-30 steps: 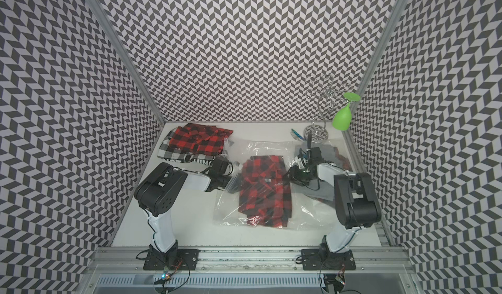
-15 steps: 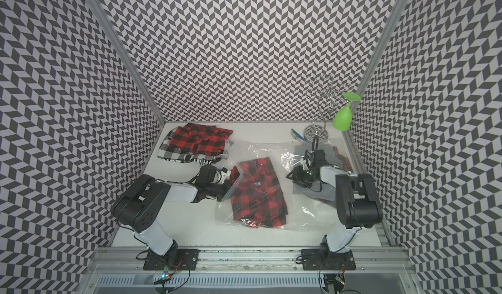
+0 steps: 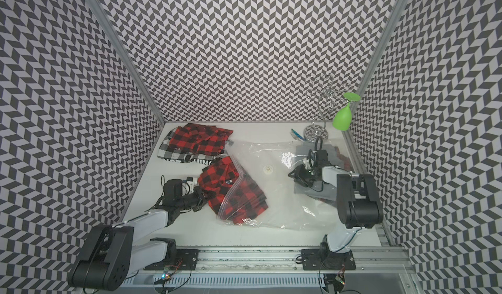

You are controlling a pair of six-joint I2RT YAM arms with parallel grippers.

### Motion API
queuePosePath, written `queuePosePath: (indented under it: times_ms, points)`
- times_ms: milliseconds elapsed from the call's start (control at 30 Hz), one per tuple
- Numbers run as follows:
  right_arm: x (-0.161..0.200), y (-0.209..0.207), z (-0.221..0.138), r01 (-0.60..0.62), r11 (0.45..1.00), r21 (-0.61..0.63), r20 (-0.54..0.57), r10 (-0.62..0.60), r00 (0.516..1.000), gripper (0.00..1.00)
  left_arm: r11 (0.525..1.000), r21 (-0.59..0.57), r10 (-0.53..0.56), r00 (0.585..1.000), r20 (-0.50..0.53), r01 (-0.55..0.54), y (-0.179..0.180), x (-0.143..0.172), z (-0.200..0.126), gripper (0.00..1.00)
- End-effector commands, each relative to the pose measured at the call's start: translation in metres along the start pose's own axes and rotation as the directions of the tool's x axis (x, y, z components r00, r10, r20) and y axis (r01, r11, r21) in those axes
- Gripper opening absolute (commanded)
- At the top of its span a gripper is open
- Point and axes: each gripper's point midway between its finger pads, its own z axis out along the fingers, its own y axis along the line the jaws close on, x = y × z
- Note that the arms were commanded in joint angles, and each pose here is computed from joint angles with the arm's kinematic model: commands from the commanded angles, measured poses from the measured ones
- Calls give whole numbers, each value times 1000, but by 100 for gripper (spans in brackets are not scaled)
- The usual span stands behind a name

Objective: Take the shirt out of the vacuum bag
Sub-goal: Take out the shirt from the vacuum bag, then place the shirt at the center of the board.

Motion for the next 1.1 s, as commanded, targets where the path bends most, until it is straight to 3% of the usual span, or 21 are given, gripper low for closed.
queuePosePath:
  times_ms: [0,133,367,500,667,767,900,967,1033,1067]
  points:
    - [-15,-16,-1,-38,997,60,63,34,997,48,991,-8,-130,990,52,131,15,3,-15,4]
    - [-18,-11,1,-43,998,36,58,41,997,47,976,46,-216,959,182,211,19,-11,-36,5]
    - [-20,-11,2,-50,998,39,49,48,998,47,951,10,-294,896,332,308,33,-34,-54,4]
    - [-24,-5,1,-43,999,26,47,42,998,47,911,-28,-363,831,422,412,46,-51,-65,2]
    - [-30,1,-1,-27,999,18,46,26,999,47,883,-100,-337,769,543,458,44,-75,-92,0]
    - [-31,2,0,-25,1000,11,37,25,999,47,868,-53,-369,712,597,493,39,-79,-106,3]
    - [-31,3,2,-22,1000,1,34,22,999,47,862,-20,-386,682,621,507,31,-68,-121,41]
    - [-31,1,5,-19,1000,-2,28,19,999,47,860,-44,-381,695,610,509,30,-61,-123,67]
    - [-30,-1,8,-23,1000,-2,21,23,1000,47,866,-61,-365,710,602,497,25,-60,-125,83]
    - [-29,-2,9,-26,1000,-5,17,26,1000,47,874,-70,-344,715,608,480,19,-63,-128,98]
